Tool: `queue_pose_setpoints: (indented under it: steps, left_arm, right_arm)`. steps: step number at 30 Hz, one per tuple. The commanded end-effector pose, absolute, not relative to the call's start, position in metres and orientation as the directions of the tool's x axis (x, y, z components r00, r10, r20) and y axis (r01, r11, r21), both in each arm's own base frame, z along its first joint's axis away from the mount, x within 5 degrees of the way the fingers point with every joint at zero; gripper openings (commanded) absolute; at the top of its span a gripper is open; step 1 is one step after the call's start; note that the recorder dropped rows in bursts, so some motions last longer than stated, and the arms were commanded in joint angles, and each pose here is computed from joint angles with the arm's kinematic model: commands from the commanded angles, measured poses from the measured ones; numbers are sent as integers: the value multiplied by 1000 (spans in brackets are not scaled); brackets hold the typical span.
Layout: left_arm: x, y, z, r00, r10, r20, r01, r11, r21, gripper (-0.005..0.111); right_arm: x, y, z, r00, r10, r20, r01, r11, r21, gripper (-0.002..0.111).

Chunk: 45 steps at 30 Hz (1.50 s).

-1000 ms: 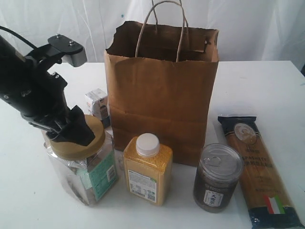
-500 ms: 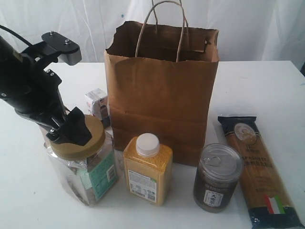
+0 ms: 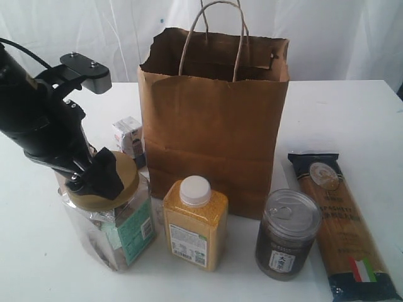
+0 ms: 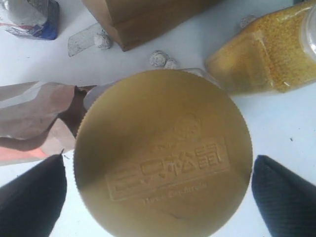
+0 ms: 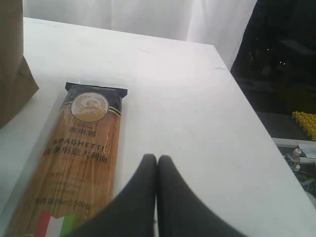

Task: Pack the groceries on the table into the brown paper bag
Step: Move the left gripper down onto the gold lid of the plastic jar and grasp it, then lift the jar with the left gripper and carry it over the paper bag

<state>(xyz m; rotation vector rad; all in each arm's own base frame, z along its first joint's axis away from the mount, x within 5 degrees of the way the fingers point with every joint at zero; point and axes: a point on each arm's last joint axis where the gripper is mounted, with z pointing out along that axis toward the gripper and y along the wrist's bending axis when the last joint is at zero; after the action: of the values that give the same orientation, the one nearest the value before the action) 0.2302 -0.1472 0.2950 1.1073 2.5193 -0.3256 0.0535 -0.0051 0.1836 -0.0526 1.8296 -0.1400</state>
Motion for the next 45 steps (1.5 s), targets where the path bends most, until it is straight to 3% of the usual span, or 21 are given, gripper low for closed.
queue_pose_setpoints:
  steps: [1, 21, 24, 32, 39, 45]
  left_arm:
    - [232, -152, 289, -649, 650, -396, 732, 675, -93, 106]
    - [240, -153, 275, -648, 680, -343, 739, 670, -69, 101]
    - [241, -150, 274, -634, 701, -325, 750, 661, -36, 82]
    - [237, -149, 276, -603, 737, -306, 781, 624, -37, 0]
    - [237, -150, 315, -574, 718, -394, 782, 623, -5, 0]
    - [236, -150, 337, -563, 726, -395, 792, 611, -6, 0]
  right_arm:
    - [53, -5, 182, -258, -113, -960, 34, 992, -125, 0]
    - [53, -5, 182, -258, -113, -960, 34, 992, -125, 0]
    - [53, -5, 182, -258, -113, -960, 34, 992, -125, 0]
    - [53, -5, 182, -258, -113, -960, 34, 992, -125, 0]
    - [53, -5, 182, -258, -113, -960, 34, 992, -125, 0]
    - [53, -5, 182, -258, -113, -960, 34, 992, -125, 0]
